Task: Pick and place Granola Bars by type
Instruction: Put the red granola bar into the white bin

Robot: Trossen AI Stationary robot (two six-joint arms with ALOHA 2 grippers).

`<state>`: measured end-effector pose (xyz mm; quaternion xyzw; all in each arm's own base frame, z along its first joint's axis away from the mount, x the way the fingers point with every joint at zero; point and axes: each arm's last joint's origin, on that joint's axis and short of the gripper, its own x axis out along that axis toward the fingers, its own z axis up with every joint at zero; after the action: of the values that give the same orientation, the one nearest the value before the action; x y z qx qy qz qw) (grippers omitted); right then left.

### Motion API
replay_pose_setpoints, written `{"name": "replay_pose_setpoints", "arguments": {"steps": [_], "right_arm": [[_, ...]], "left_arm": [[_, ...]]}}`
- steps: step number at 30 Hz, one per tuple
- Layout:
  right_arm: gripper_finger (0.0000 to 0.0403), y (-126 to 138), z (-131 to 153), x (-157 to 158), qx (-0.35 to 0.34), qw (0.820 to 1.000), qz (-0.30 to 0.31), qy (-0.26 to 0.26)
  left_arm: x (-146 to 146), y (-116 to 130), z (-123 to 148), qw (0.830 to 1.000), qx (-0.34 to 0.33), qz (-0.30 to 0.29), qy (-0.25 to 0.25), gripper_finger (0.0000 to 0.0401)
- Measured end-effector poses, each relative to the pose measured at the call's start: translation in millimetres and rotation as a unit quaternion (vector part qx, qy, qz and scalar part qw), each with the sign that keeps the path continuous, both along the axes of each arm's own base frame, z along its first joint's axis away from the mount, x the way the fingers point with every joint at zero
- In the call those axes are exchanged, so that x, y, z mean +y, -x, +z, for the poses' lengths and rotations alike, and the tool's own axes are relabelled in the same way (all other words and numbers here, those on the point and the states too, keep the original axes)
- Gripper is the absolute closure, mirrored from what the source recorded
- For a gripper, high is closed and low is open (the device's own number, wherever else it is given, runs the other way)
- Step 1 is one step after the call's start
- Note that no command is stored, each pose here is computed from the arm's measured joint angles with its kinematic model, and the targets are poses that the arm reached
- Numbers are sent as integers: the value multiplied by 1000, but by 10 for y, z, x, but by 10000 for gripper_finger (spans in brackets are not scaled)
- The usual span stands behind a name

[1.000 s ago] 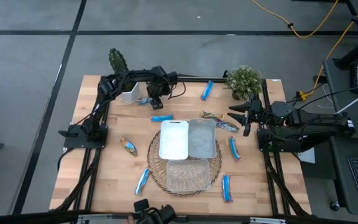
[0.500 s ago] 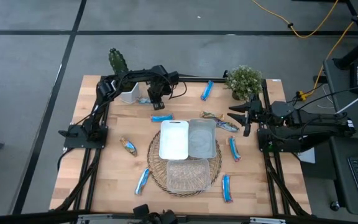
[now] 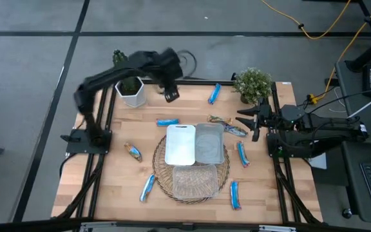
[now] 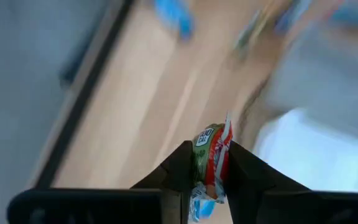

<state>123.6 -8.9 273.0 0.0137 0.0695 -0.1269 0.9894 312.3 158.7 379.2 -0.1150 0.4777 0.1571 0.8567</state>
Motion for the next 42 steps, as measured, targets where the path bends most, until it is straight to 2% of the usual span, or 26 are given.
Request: {"name": "replay_pose_setpoints", "arguments": {"steps": [4,8,11,15,19,23,26,28,31,37,40,42], "right_arm": [[262,0,0,0,3,1000,2,13],[262,0,1,0,3,1000,2,14],[262,0,0,0,4,1000,2,15],[262,0,1,0,6,1000,4,25],[262,1,1,0,6,1000,3,24],[262,1,1,0,5,1000,4,23],[262,1,1,0,5,1000,3,23],[262,0,1,0,6,1000,3,23],[262,1,0,1,6,1000,4,22],[262,1,-1,1,6,1000,4,22],[262,1,-2,1,7,1000,4,22],[262,0,-2,1,7,1000,4,21]], "left_arm": [[-327,386,663,987,-147,17,-56,338],[-690,841,1179,955,-276,54,-93,338],[-952,1072,1375,936,-323,60,-125,338],[-1176,1164,1442,928,-337,70,-145,338],[-1303,1090,1432,928,-341,47,-139,338],[-1379,784,1402,922,-368,24,-117,338],[-1429,486,1389,907,-409,-50,-86,338],[-1451,325,1352,906,-408,-95,-62,338],[-1460,163,1253,917,-381,-116,-29,338],[-1542,69,1065,938,-321,-130,6,338],[-1616,16,774,961,-247,-122,4,338],[-1669,-47,456,974,-193,-115,10,338]]}}
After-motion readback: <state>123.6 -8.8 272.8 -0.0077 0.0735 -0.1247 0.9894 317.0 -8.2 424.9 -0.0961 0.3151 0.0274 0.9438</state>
